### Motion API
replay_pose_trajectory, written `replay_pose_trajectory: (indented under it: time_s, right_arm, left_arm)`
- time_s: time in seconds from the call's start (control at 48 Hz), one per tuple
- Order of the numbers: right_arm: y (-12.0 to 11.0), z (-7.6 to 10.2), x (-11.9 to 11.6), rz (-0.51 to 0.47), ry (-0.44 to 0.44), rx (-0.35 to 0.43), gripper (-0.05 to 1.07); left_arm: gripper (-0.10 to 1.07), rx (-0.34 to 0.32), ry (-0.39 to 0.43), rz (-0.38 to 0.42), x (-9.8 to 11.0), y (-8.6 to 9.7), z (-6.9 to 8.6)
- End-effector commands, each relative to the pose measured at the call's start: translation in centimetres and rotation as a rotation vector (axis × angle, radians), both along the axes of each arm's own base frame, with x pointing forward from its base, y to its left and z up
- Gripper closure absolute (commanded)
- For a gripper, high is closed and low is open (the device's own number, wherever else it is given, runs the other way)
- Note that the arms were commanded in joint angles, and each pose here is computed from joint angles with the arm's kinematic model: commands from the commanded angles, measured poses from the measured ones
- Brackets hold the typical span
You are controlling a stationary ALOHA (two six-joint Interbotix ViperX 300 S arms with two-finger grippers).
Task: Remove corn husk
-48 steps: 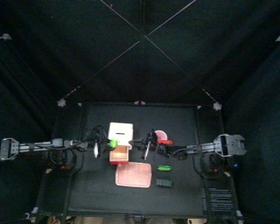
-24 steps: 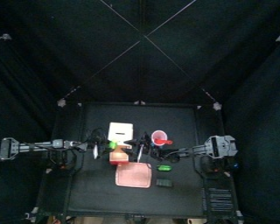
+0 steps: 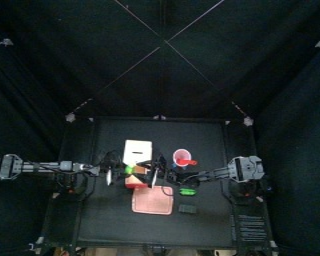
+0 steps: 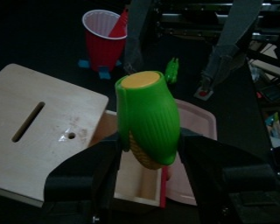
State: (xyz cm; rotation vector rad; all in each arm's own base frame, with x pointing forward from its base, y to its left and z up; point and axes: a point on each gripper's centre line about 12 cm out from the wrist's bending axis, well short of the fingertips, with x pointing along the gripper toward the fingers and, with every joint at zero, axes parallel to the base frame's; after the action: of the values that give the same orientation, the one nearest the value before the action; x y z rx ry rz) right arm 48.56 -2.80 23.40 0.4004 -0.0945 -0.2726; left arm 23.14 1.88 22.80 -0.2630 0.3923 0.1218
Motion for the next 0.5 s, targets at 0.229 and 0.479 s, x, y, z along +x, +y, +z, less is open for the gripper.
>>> replay_pose_trajectory:
  time_s: [0.229, 0.479]
  right_arm:
    - [-0.33, 1.77, 0.78, -0.01, -0.054, -0.002, 0.1]
    - [-0.2, 1.59, 1.16, 0.001, -0.049, -0.013, 0.17]
  left_arm:
    - [0.16, 0.008, -0.027, -0.016, 0.75, -0.36, 1.23]
    - [0.16, 0.009, -0.024, -0.011, 0.7, -0.31, 1.11]
